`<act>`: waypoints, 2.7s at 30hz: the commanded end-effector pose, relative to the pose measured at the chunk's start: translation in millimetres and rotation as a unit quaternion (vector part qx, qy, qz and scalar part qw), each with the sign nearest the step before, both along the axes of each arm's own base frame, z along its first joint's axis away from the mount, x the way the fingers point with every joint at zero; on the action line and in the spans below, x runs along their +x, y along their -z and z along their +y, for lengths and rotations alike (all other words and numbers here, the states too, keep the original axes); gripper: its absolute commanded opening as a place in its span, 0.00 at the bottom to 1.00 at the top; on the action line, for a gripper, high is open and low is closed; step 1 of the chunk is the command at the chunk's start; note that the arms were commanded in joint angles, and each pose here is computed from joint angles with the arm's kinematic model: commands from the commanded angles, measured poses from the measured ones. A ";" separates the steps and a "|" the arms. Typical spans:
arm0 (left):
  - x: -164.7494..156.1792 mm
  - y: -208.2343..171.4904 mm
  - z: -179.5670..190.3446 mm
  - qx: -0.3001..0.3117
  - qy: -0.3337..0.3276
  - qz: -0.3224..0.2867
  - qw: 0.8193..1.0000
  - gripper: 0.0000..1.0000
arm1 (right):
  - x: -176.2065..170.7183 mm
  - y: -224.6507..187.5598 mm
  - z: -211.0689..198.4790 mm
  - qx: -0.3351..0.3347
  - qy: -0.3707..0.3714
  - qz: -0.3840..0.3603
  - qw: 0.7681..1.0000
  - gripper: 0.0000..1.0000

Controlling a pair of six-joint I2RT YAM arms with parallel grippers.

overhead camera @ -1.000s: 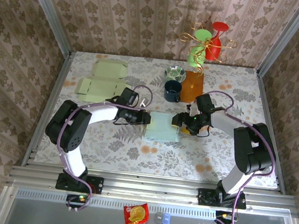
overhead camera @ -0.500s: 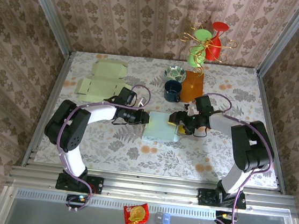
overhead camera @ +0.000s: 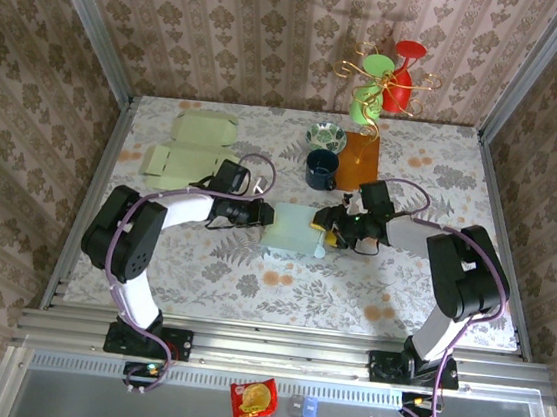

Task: Fold the paper box

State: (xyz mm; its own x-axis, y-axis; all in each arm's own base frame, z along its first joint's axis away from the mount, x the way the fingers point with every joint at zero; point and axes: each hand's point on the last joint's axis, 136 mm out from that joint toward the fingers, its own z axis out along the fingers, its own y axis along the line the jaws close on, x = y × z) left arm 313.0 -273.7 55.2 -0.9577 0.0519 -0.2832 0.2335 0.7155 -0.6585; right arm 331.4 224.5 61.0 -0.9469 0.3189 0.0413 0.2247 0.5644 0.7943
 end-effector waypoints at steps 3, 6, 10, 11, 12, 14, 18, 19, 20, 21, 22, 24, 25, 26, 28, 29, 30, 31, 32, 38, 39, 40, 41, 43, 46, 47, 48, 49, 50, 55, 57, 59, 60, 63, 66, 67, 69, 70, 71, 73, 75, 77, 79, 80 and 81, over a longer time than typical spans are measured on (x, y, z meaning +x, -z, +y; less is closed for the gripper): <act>-23.8 22.7 0.3 0.022 0.009 0.047 0.999 0.24 | 7.8 -25.6 17.2 0.038 0.001 -0.033 0.999 0.51; -23.7 21.5 -0.7 0.020 0.010 0.046 0.999 0.24 | 9.4 -29.7 17.1 0.042 0.009 -0.037 0.998 0.50; -23.5 20.1 -0.8 0.019 0.009 0.045 0.999 0.26 | 11.3 -35.9 16.2 0.044 0.020 -0.039 0.998 0.48; -23.1 19.3 -1.0 0.018 0.008 0.045 0.999 0.27 | 11.7 -37.3 15.8 0.045 0.023 -0.038 0.998 0.47; -22.7 17.8 -1.3 0.017 0.008 0.044 0.999 0.28 | 11.7 -37.8 15.9 0.045 0.025 -0.036 0.998 0.46; -20.8 11.7 -0.8 0.016 0.004 0.035 0.999 0.32 | 10.5 -37.8 14.5 0.044 0.031 -0.029 0.998 0.44; -12.1 -12.0 2.0 0.014 -0.004 -0.008 1.000 0.38 | 6.3 -36.4 12.7 0.045 0.040 -0.012 0.998 0.41; -9.2 -21.0 3.1 0.014 -0.006 -0.026 1.000 0.39 | 6.2 -37.3 11.9 0.048 0.045 -0.008 0.998 0.41; -6.2 -30.5 4.9 0.016 -0.007 -0.048 0.999 0.40 | 4.9 -38.0 11.7 0.050 0.048 -0.003 0.998 0.41; -3.4 -40.4 6.5 0.016 -0.007 -0.072 0.997 0.42 | 4.2 -39.3 11.3 0.054 0.052 0.004 0.997 0.40; -0.2 -49.0 8.6 0.019 -0.007 -0.096 0.995 0.43 | 3.6 -39.9 10.7 0.057 0.056 0.009 0.997 0.40; 3.3 -66.5 12.4 0.022 -0.001 -0.145 0.989 0.45 | 1.7 -40.4 8.1 0.064 0.068 0.025 0.995 0.39; 3.9 -76.8 12.5 0.020 0.009 -0.177 0.984 0.48 | 1.1 -40.9 6.3 0.069 0.076 0.035 0.994 0.39; 3.4 -87.0 12.4 0.016 0.020 -0.210 0.977 0.48 | -0.2 -41.4 4.9 0.075 0.082 0.046 0.993 0.39; -0.9 -100.8 12.8 0.013 0.050 -0.266 0.963 0.50 | -2.7 -42.5 1.3 0.084 0.094 0.068 0.990 0.38; -4.8 -107.7 12.9 0.013 0.068 -0.289 0.955 0.50 | -4.6 -42.9 -1.2 0.088 0.101 0.081 0.988 0.38; -8.2 -113.4 12.5 0.014 0.086 -0.308 0.947 0.50 | -6.5 -43.2 -3.7 0.092 0.108 0.093 0.985 0.37; -14.1 -115.4 12.0 0.018 0.110 -0.322 0.940 0.51 | -8.4 -43.4 -6.4 0.097 0.115 0.108 0.983 0.37; -21.2 -119.2 10.0 0.015 0.140 -0.335 0.932 0.52 | -10.4 -45.1 -8.8 0.103 0.122 0.121 0.980 0.37; -67.1 -112.9 1.9 0.055 0.310 -0.423 0.850 0.60 | -25.0 -53.1 -20.1 0.133 0.148 0.196 0.960 0.36; -69.8 -112.0 2.6 0.065 0.322 -0.438 0.837 0.62 | -27.9 -54.2 -21.5 0.136 0.150 0.208 0.957 0.36; -71.3 -111.2 3.2 0.072 0.332 -0.451 0.825 0.64 | -33.0 -53.9 -23.3 0.136 0.153 0.227 0.952 0.36; -70.9 -109.9 4.7 0.081 0.337 -0.461 0.817 0.65 | -37.3 -52.6 -25.7 0.137 0.156 0.247 0.947 0.35; -68.8 -106.8 5.9 0.094 0.347 -0.473 0.804 0.66 | -44.3 -52.4 -27.8 0.142 0.155 0.276 0.938 0.33; -68.6 -98.9 3.4 0.102 0.369 -0.482 0.788 0.67 | -54.2 -52.2 -29.2 0.146 0.151 0.308 0.928 0.32; -68.9 -97.1 1.2 0.103 0.376 -0.485 0.783 0.68 | -56.5 -52.8 -29.1 0.147 0.148 0.313 0.927 0.32; -69.4 -94.8 -0.8 0.105 0.383 -0.486 0.778 0.70 | -58.6 -52.4 -29.9 0.146 0.148 0.319 0.925 0.32; -71.1 -93.2 -3.8 0.104 0.392 -0.489 0.772 0.71 | -61.5 -52.6 -31.0 0.145 0.149 0.326 0.922 0.32; -75.2 -91.9 -6.9 0.099 0.406 -0.490 0.765 0.71 | -64.5 -52.0 -31.7 0.145 0.150 0.337 0.918 0.32; -97.1 -84.0 -16.6 0.073 0.462 -0.488 0.737 0.72 | -70.9 -49.3 -34.1 0.152 0.150 0.359 0.909 0.32; -98.8 -80.2 -18.3 0.072 0.469 -0.488 0.733 0.85 | -73.0 -46.7 -34.5 0.153 0.149 0.370 0.904 0.32; -95.9 -75.9 -19.0 0.076 0.469 -0.487 0.733 0.85 | -74.7 -45.3 -33.1 0.157 0.141 0.380 0.901 0.31; -94.5 -73.1 -19.1 0.080 0.469 -0.484 0.735 0.85 | -75.4 -44.5 -32.8 0.157 0.139 0.384 0.899 0.30; -89.3 -68.8 -23.9 0.085 0.467 -0.480 0.737 0.91 | -76.7 -43.5 -32.4 0.156 0.135 0.389 0.898 0.30; -88.0 -64.9 -30.8 0.087 0.470 -0.485 0.733 0.91 | -77.9 -42.3 -31.6 0.160 0.131 0.398 0.894 0.30; -89.8 -63.0 -33.6 0.087 0.474 -0.485 0.730 0.91 | -78.5 -41.4 -31.6 0.160 0.131 0.400 0.893 0.30; -91.4 -57.0 -38.3 0.093 0.482 -0.480 0.727 0.89 | -78.1 -39.1 -31.9 0.160 0.132 0.404 0.891 0.30; -89.7 -53.5 -39.7 0.101 0.482 -0.480 0.727 0.88 | -78.0 -37.3 -32.0 0.159 0.133 0.406 0.890 0.30; -88.6 -52.4 -41.4 0.104 0.480 -0.481 0.727 0.88 | -78.0 -36.4 -32.1 0.159 0.133 0.408 0.889 0.30; -86.1 -50.4 -45.1 0.107 0.474 -0.484 0.728 0.86 | -78.4 -34.2 -32.0 0.159 0.133 0.413 0.887 0.30; -83.5 -50.6 -48.2 0.107 0.469 -0.484 0.731 0.83 | -79.0 -31.7 -32.2 0.159 0.134 0.418 0.884 0.30; -82.1 -51.2 -50.8 0.105 0.469 -0.482 0.733 0.79 | -78.8 -27.9 -34.5 0.159 0.139 0.423 0.881 0.32; -83.8 -51.1 -53.7 0.099 0.475 -0.471 0.737 0.75 | -78.1 -23.9 -38.4 0.160 0.146 0.427 0.878 0.36; -84.4 -51.1 -54.5 0.096 0.477 -0.467 0.739 0.74 | -77.2 -22.3 -39.9 0.160 0.149 0.427 0.877 0.39; -86.1 -50.2 -55.4 0.092 0.481 -0.461 0.740 0.72 | -76.4 -21.3 -41.5 0.161 0.152 0.428 0.876 0.41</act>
State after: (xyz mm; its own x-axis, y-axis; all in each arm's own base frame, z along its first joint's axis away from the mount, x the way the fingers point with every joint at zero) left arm 226.7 -319.4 95.9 0.1398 0.7186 -0.6812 0.9801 -0.0026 0.1984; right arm 262.1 187.8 92.3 -0.4545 0.3905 0.8006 0.8900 0.1624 0.4261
